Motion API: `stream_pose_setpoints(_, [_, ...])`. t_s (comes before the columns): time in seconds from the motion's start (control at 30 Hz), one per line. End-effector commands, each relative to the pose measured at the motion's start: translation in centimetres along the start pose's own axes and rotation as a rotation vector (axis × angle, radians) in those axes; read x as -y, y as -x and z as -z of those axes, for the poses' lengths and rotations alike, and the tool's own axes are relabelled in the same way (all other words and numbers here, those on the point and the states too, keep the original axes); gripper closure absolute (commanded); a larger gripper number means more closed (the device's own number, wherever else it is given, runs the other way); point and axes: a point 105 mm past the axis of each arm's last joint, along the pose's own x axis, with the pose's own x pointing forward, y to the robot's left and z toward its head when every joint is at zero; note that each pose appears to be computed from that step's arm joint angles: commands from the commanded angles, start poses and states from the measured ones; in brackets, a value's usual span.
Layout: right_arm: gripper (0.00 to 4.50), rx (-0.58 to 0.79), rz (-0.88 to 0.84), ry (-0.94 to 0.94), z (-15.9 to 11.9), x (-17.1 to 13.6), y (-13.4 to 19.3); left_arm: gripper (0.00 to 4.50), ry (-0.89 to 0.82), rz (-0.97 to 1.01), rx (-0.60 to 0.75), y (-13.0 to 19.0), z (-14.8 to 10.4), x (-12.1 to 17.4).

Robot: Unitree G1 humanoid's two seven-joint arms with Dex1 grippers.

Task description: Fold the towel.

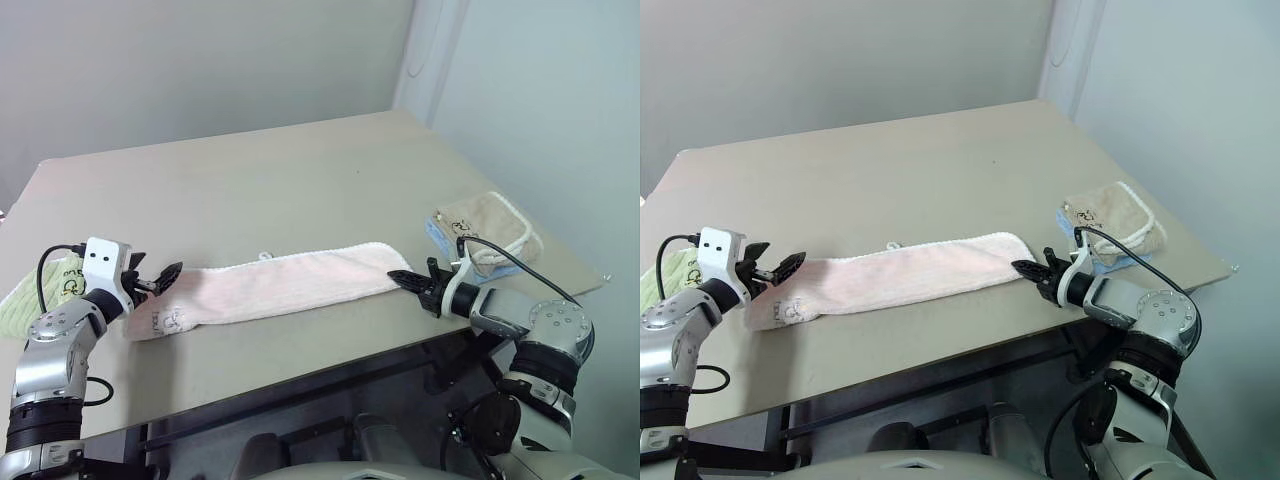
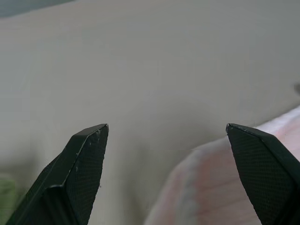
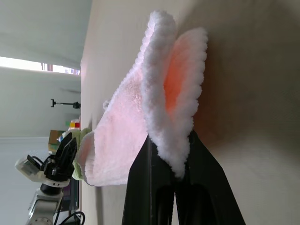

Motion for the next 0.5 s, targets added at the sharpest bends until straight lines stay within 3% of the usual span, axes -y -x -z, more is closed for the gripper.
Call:
stream_pose_setpoints(0.03, [4.44,0.028,-0.035,0.055,-0.7,-1.3,0.5,0.27,-0.074,-0.049,0.034,-0.2,-1.3,-0.9])
stream_pose_setpoints(0.5, [4.44,0.065,0.003,0.131,-3.1,-0.5,3.5,0.27,0.064,-0.075,0.121,0.1,-3.7,-2.2])
